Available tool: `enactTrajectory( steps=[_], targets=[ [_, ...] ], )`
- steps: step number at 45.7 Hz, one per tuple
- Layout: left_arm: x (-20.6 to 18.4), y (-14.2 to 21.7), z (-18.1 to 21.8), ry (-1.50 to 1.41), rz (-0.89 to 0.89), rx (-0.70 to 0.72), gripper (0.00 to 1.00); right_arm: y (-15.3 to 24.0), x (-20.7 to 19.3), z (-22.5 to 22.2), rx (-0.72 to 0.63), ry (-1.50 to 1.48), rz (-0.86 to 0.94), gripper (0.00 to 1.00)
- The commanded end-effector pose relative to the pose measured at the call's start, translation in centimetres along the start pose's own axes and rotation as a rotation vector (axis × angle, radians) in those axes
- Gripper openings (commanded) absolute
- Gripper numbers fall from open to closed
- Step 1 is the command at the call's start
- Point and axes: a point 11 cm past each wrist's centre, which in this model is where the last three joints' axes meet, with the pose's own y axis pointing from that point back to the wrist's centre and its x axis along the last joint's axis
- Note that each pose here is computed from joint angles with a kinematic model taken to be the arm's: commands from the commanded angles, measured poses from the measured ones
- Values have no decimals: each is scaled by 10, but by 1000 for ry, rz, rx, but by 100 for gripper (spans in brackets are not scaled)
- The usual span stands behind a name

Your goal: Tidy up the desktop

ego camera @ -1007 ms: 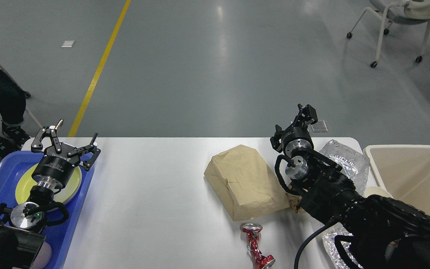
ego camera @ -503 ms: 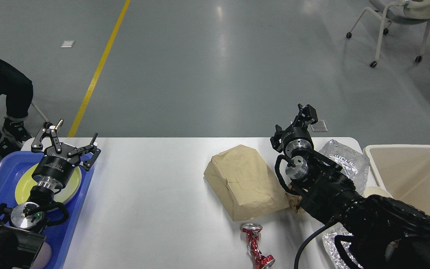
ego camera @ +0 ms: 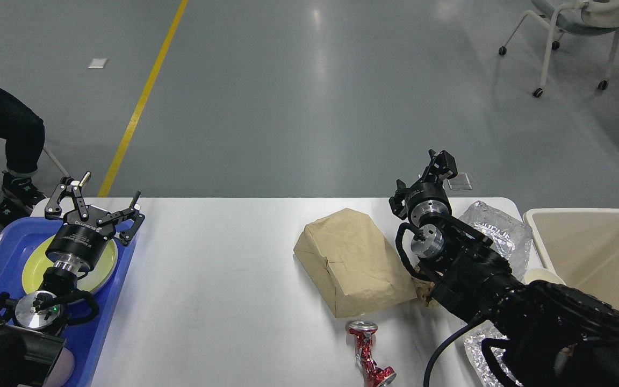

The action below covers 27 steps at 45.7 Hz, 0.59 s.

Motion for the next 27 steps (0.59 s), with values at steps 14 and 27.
enactTrajectory(
  steps=[14,27],
  targets=[
    [0,0,0,0,0,0,97,0,0,0,0,0,0,100],
    [0,0,0,0,0,0,96,0,0,0,0,0,0,100]
  ],
)
